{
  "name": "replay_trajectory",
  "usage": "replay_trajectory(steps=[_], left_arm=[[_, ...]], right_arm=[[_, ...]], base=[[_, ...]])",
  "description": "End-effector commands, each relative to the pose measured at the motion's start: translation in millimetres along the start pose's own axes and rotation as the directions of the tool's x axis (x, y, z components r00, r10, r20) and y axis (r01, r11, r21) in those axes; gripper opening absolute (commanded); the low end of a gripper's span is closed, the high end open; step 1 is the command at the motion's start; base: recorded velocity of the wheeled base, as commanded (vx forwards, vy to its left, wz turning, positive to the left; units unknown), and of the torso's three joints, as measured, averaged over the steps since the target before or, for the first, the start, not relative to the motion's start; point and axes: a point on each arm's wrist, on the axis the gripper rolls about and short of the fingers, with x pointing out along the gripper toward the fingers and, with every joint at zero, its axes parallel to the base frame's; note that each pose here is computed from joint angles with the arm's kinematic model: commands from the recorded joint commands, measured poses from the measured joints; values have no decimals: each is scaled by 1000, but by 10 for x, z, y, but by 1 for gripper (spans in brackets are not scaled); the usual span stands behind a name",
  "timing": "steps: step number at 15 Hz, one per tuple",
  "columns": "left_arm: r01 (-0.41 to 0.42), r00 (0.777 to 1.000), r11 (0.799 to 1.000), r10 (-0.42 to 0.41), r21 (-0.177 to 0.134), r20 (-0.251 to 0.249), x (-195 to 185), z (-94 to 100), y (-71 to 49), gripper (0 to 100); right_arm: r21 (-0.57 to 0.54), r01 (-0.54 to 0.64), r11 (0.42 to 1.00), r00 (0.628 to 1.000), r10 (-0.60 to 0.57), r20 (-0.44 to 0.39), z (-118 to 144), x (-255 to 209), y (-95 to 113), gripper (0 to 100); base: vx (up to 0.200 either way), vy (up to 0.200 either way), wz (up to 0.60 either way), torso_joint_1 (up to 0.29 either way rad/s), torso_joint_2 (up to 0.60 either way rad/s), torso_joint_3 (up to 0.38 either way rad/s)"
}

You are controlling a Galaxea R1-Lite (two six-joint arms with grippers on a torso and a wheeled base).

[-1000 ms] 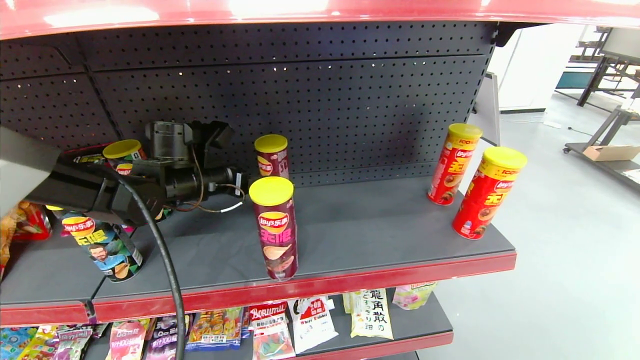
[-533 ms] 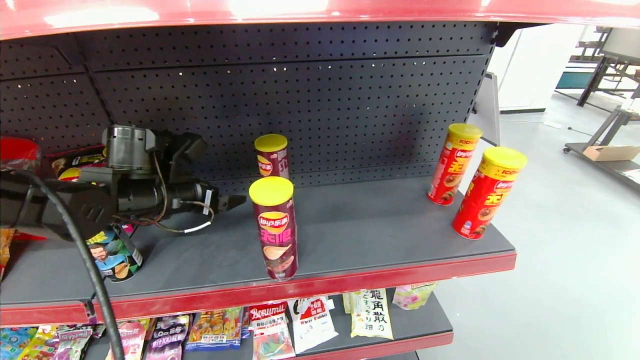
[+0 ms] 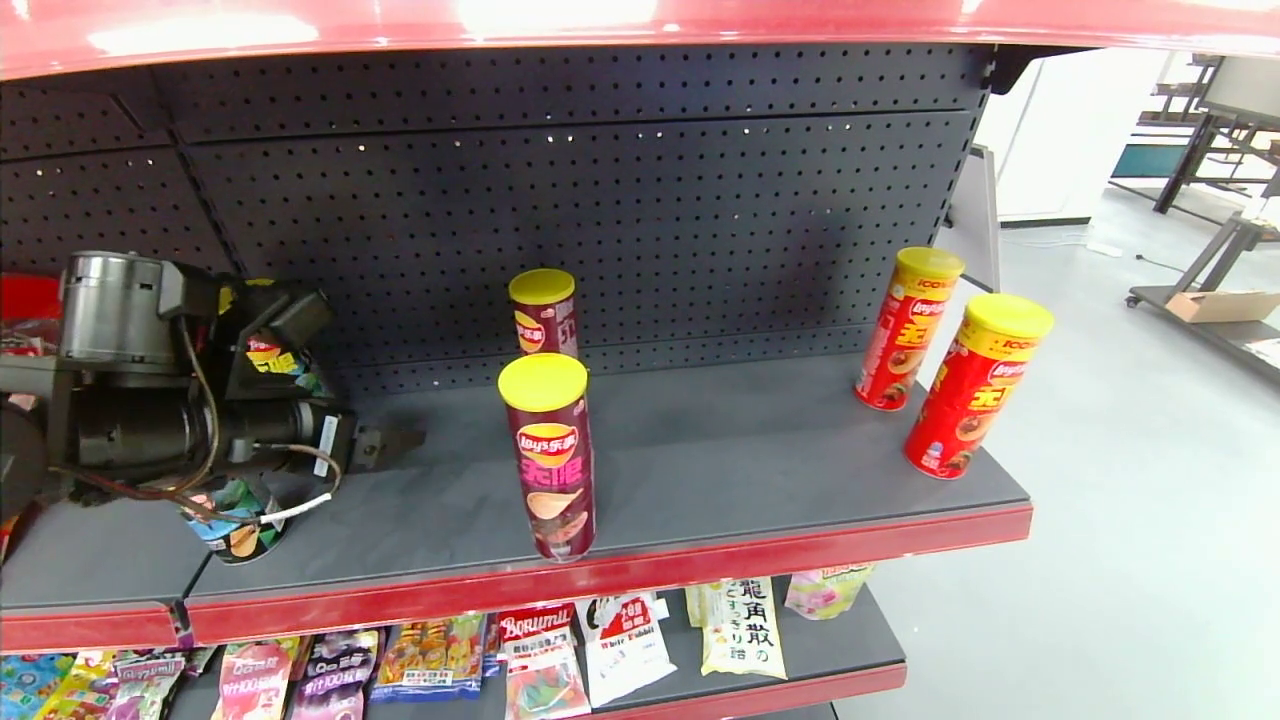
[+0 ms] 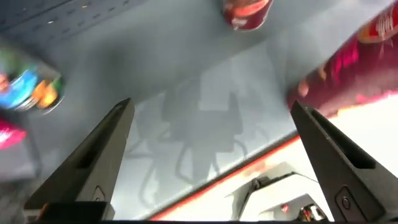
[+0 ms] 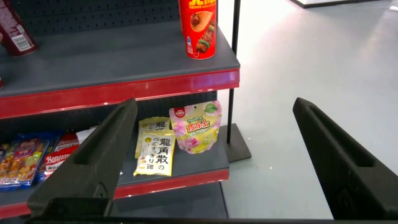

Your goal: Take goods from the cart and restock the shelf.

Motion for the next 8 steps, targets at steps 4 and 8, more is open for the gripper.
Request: replay_trajectory(steps=[4, 8], left_arm=[[-38, 999, 999, 38, 2, -10, -622, -216, -81, 100], [-52, 998, 998, 51, 22, 22, -1386, -586, -325, 100]], right_arm=[[0, 0, 1000, 1000, 0, -1, -1, 1, 0, 100], [0, 0, 1000, 1000, 0, -1, -1, 1, 0, 100]], base=[[0, 0, 0, 0, 0, 0], [0, 0, 0, 0, 0, 0]])
